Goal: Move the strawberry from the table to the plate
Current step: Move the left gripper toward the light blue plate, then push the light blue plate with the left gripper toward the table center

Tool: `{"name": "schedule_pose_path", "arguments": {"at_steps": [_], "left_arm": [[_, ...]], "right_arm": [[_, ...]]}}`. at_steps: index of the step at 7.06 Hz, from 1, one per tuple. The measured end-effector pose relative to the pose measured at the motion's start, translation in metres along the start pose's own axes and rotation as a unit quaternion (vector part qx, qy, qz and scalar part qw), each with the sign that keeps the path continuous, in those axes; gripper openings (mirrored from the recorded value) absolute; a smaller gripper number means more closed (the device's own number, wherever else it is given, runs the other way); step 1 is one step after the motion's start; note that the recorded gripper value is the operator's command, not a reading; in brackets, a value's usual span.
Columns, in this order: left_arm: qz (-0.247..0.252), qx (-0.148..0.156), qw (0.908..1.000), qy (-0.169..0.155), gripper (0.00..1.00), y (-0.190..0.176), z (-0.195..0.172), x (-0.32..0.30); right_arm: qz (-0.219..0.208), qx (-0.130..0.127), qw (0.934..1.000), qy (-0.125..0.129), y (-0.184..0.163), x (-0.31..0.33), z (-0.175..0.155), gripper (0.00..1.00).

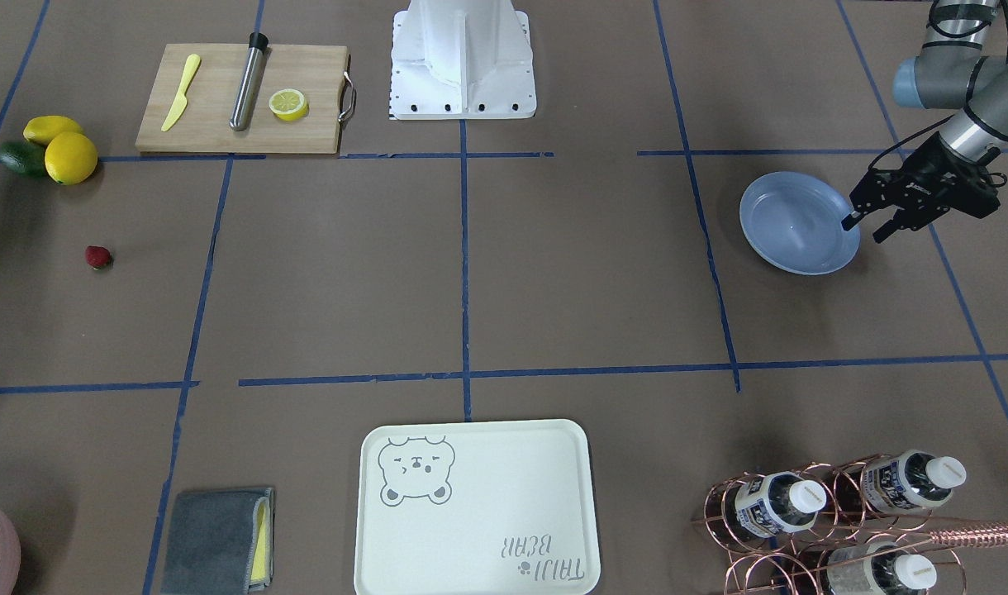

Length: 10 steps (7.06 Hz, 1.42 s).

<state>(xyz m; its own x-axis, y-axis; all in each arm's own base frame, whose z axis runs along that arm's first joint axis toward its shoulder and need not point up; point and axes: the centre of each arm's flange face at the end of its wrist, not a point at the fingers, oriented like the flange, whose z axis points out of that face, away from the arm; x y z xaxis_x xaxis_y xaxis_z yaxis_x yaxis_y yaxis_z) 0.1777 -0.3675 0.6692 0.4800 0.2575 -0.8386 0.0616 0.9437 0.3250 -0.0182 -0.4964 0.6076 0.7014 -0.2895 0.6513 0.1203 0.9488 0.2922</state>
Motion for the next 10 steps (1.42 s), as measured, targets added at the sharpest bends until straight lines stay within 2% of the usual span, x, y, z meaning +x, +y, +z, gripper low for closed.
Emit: {"name": "schedule_pose_path", "arguments": {"at_steps": [1, 2, 4, 6, 8, 10], "left_arm": [[0.001, -0.004, 1.0000, 0.001, 0.31, 0.002, 0.004, 0.002], [0.002, -0.006, 1.0000, 0.000, 0.00, 0.004, 0.006, 0.003], [0.005, -0.007, 1.0000, -0.001, 0.00, 0.005, 0.009, 0.005], [0.013, 0.000, 0.9998, 0.014, 0.00, -0.008, 0.006, 0.027], [-0.003, 0.008, 0.9993, 0.037, 0.00, -0.062, 0.012, 0.098], [-0.035, 0.008, 0.9980, 0.053, 0.00, -0.127, 0.047, 0.213]], "right_arm": [[0.000, 0.000, 1.0000, 0.000, 0.000, 0.000, 0.000, 1.00], [0.000, 0.000, 1.0000, 0.000, 0.000, 0.000, 0.000, 1.00], [0.000, 0.000, 1.0000, 0.000, 0.000, 0.000, 0.000, 1.00], [0.000, 0.000, 1.0000, 0.000, 0.000, 0.000, 0.000, 1.00], [0.003, 0.001, 1.0000, 0.000, 0.000, -0.001, -0.001, 1.00], [0.005, 0.001, 1.0000, 0.000, 0.003, 0.000, -0.002, 1.00]]}}
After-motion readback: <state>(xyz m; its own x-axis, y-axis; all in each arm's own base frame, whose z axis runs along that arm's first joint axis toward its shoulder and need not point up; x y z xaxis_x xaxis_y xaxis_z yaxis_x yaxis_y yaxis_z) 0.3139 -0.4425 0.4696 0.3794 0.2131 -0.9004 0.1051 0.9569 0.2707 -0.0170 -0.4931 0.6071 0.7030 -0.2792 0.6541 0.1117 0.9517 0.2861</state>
